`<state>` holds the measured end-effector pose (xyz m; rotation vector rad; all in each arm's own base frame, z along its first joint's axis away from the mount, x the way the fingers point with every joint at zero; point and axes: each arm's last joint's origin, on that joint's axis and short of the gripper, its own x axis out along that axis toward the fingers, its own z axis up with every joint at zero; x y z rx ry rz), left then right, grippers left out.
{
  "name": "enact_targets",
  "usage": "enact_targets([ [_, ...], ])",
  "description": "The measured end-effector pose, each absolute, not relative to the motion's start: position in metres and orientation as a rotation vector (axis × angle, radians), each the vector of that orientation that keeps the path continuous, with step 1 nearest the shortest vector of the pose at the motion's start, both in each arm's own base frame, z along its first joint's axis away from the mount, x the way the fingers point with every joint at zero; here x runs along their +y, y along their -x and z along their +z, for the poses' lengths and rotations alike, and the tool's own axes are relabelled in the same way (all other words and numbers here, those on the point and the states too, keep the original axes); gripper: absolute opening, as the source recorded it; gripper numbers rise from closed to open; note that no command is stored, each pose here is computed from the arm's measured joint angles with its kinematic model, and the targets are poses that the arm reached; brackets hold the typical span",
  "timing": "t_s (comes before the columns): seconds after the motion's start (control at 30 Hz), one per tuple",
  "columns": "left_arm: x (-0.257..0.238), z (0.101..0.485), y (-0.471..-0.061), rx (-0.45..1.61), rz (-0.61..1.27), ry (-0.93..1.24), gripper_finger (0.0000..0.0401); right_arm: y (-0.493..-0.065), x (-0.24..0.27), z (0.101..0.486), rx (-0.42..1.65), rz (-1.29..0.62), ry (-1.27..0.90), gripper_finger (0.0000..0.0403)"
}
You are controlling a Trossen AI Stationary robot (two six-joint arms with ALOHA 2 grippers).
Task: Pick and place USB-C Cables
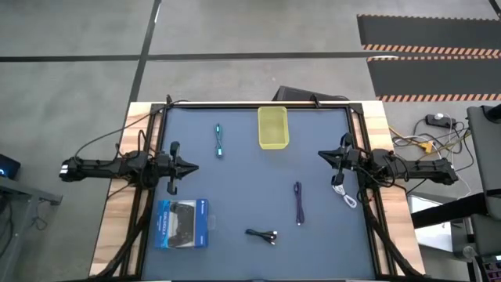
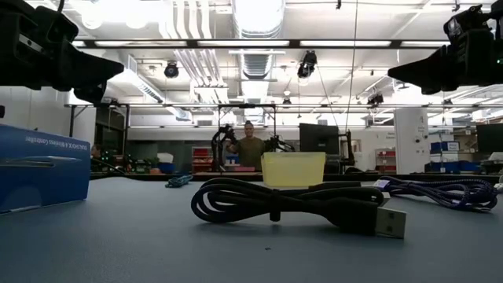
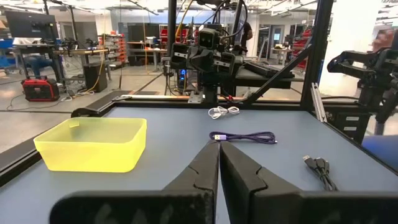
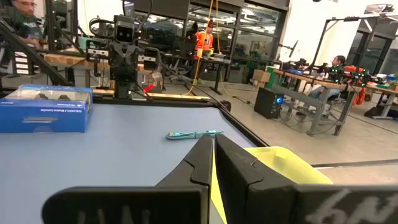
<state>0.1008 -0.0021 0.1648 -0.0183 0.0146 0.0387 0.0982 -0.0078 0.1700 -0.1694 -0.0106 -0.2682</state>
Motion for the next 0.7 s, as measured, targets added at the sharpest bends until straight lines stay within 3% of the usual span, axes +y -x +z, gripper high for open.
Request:
enact_targets([
  [0.7,-0.0021,0.1649,-0.1008,0.014,0.038,0.018,0.0002,-0.0982,-0.0078,0.17,-0.008,-0.269,0.192,0.0009],
])
